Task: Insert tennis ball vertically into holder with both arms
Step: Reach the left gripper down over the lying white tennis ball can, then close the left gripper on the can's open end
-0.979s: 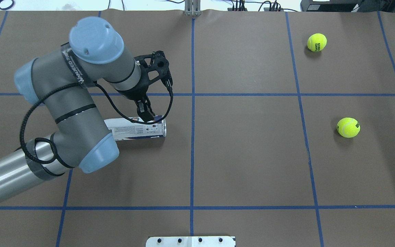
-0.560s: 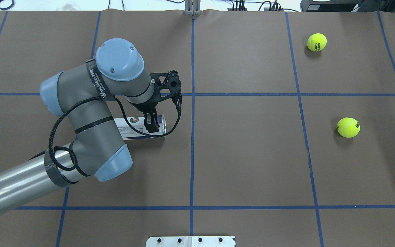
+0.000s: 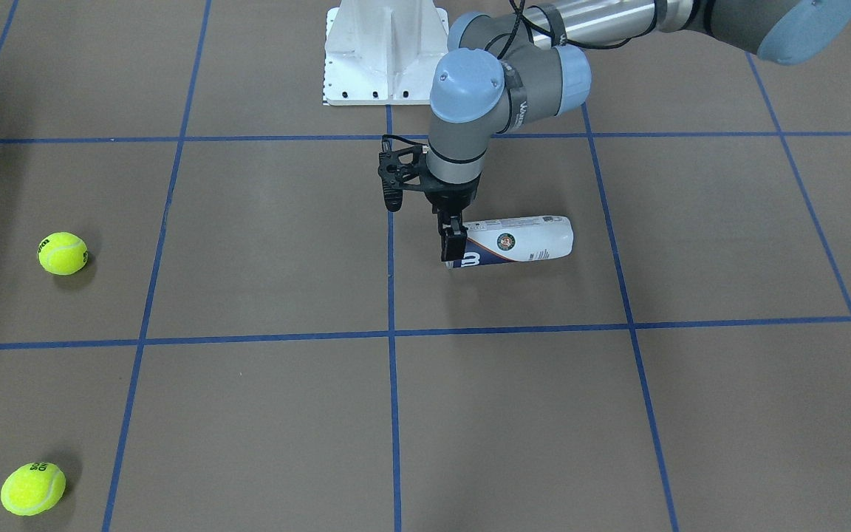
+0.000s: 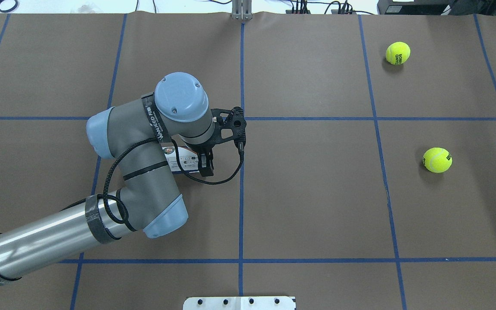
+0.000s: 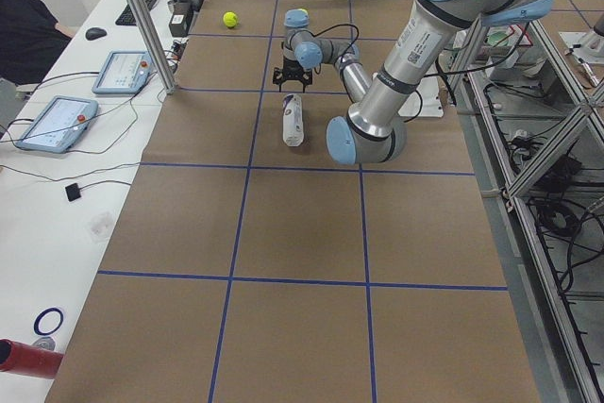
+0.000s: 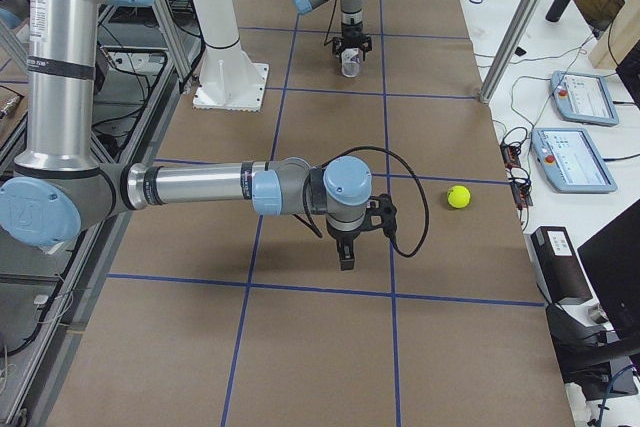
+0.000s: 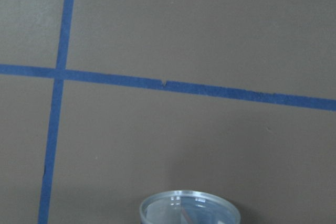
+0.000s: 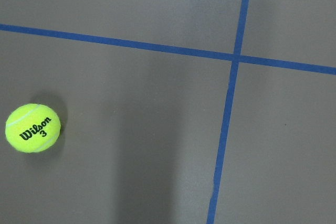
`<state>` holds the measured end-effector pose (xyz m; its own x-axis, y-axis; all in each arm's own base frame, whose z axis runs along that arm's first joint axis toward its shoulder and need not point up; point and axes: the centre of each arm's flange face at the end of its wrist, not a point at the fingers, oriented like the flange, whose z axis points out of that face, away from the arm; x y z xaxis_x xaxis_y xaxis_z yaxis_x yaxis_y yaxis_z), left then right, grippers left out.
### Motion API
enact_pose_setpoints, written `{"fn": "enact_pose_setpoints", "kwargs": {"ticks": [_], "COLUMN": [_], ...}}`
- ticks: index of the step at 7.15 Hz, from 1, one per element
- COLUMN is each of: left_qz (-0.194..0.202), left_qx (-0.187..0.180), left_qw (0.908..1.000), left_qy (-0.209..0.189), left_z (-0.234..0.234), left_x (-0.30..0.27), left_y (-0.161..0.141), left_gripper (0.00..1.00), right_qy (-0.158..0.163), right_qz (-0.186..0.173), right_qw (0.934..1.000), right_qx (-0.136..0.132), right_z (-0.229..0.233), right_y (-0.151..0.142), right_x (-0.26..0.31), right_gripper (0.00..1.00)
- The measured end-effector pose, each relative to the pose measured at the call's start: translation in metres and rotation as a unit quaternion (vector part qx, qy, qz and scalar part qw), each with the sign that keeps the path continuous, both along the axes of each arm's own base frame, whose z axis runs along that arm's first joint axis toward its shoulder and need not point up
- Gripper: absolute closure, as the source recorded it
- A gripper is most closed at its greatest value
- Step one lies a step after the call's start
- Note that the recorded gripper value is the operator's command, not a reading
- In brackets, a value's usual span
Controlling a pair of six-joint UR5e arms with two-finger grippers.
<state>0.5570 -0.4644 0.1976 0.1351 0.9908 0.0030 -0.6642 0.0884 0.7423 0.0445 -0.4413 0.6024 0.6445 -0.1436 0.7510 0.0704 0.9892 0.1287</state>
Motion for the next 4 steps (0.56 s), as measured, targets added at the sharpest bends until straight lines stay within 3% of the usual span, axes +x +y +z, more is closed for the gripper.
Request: {"fn": "enact_pose_setpoints", "kwargs": {"ticks": [4], "left_qz": [0.000], "left_qx": [-0.003], "left_qw": [0.9999], "left_qy": [-0.010], "left_z": [0.012], "left_x": [0.007], "left_y": [-0.003], "left_gripper": [0.01], "right_qy": [0.000], "right_qz": [0.000], "right_qw": [1.0000], "right_qx": [-0.002], "right_z": [0.001], "right_y": [0.001], "right_x": [0.000], "right_gripper": [0.00]}}
